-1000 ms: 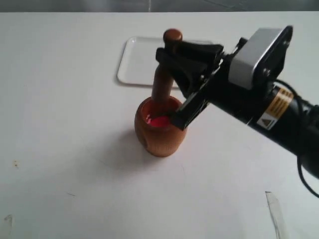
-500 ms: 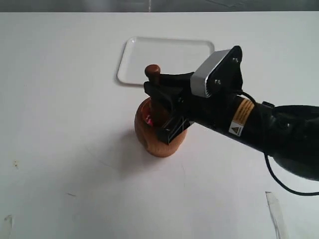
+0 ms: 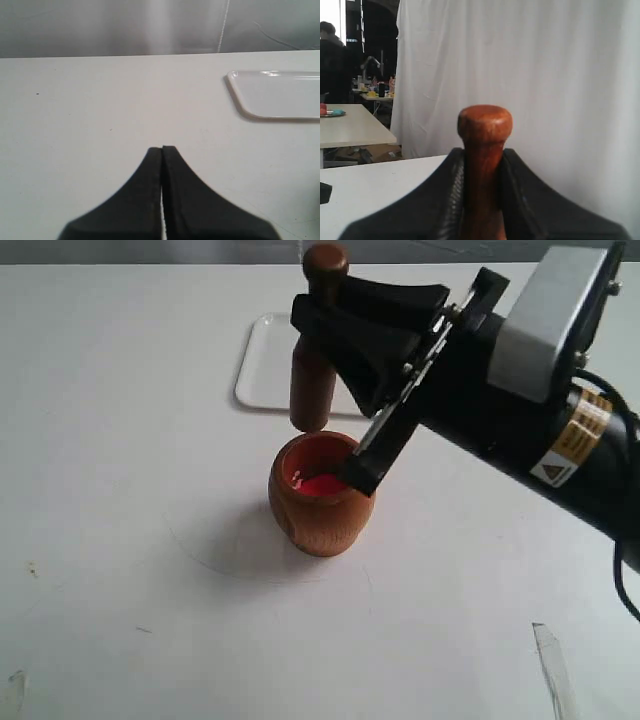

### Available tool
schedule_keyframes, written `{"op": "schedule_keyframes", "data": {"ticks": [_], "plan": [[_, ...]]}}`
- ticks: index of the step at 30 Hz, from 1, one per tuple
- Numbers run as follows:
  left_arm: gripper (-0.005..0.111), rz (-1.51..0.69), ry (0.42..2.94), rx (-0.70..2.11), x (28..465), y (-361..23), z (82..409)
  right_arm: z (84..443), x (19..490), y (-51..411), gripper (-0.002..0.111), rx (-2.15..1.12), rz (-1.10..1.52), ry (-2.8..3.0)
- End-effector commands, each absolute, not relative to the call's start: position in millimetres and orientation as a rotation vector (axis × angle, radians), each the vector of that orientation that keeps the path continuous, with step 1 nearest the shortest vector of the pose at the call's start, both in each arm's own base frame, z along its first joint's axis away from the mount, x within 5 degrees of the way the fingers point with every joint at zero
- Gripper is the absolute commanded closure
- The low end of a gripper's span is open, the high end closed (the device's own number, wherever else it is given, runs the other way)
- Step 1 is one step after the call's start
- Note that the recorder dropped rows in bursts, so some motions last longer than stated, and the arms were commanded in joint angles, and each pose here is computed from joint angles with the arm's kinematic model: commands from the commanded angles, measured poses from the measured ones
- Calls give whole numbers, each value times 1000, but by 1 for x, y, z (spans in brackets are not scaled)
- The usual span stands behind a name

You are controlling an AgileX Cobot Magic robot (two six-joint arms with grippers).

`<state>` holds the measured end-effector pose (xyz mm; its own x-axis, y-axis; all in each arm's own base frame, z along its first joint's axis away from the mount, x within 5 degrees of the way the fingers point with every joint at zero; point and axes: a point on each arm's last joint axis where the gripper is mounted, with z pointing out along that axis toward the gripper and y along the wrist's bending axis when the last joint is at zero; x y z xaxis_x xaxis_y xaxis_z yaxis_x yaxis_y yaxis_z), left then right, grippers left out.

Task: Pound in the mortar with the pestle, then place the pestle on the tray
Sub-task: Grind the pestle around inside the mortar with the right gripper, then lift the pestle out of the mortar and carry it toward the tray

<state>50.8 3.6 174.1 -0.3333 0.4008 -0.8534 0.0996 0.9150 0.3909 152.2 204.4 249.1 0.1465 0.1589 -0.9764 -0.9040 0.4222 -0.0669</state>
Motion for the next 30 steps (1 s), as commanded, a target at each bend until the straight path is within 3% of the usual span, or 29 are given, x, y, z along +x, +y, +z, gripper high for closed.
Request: {"op": "schedule_keyframes", "data": {"ticks": [1, 12, 15, 24, 30], "plan": [[107, 302, 1897, 361, 51, 3, 174, 233, 148, 200, 108, -870, 840, 1217], [107, 302, 1897, 361, 51, 3, 174, 127, 161, 211, 108, -940, 834, 1561], [107, 302, 1897, 361, 51, 3, 174, 135, 161, 211, 108, -936, 831, 1525], [107, 302, 1897, 361, 51, 3, 174, 230, 150, 193, 108, -779, 797, 1164], [107, 302, 1897, 361, 51, 3, 174, 211, 155, 198, 108, -826, 789, 1246]]}}
